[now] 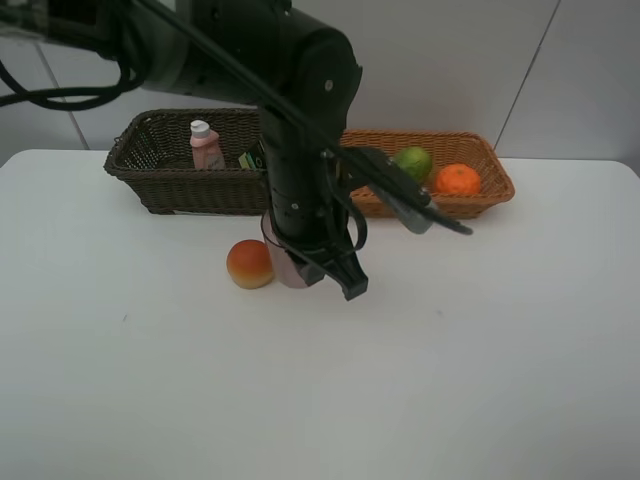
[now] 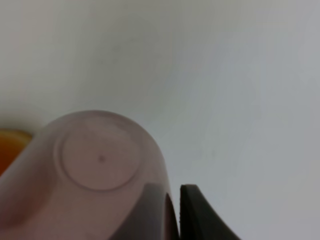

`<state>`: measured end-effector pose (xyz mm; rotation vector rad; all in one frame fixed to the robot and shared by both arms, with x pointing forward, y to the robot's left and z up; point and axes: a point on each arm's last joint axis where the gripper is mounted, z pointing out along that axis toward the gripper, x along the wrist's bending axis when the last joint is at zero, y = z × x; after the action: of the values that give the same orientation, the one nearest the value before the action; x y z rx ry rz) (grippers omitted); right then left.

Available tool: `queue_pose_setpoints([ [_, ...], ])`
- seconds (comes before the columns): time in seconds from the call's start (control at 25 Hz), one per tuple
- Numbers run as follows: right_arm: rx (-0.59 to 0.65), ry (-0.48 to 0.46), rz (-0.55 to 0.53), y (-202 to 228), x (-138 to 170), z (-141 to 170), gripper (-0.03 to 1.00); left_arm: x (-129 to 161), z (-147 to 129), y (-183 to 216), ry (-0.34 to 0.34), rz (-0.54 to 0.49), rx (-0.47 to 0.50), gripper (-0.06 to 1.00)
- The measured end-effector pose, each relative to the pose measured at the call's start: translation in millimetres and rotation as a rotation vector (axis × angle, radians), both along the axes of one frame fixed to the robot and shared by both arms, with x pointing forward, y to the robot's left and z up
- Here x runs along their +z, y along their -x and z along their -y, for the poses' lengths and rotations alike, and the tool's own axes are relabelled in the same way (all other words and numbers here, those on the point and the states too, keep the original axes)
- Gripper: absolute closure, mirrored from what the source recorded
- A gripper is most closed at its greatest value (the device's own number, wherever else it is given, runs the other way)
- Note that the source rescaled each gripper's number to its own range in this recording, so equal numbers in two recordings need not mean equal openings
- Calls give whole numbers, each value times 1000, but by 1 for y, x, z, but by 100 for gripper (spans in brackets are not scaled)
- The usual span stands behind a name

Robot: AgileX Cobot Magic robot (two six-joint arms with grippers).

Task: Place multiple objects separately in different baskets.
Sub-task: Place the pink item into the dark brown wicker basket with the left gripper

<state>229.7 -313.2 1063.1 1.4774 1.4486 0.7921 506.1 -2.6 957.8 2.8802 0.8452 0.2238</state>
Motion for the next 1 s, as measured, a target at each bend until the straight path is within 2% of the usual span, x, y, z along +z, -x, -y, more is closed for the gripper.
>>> queue_pose_setpoints([
  [0.24,0,0,0,0,0,0,-1,38,-28,-42,81,47,235,94],
  [0.4,0,0,0,0,0,0,-1,56,-57,-69,123,89,365,94],
  [0.48,-1,1,0,0,0,0,-1,67,-84,-88,136,124,464,94],
  [0.76,-1,1,0,0,0,0,-1,74,-145,-128,150,232,608,94],
  [0.92,-1,1,0,0,0,0,-1,77,-165,-141,175,295,641,94],
  [1.0,-1,1,0,0,0,0,-1,76,-173,-145,162,311,651,94],
])
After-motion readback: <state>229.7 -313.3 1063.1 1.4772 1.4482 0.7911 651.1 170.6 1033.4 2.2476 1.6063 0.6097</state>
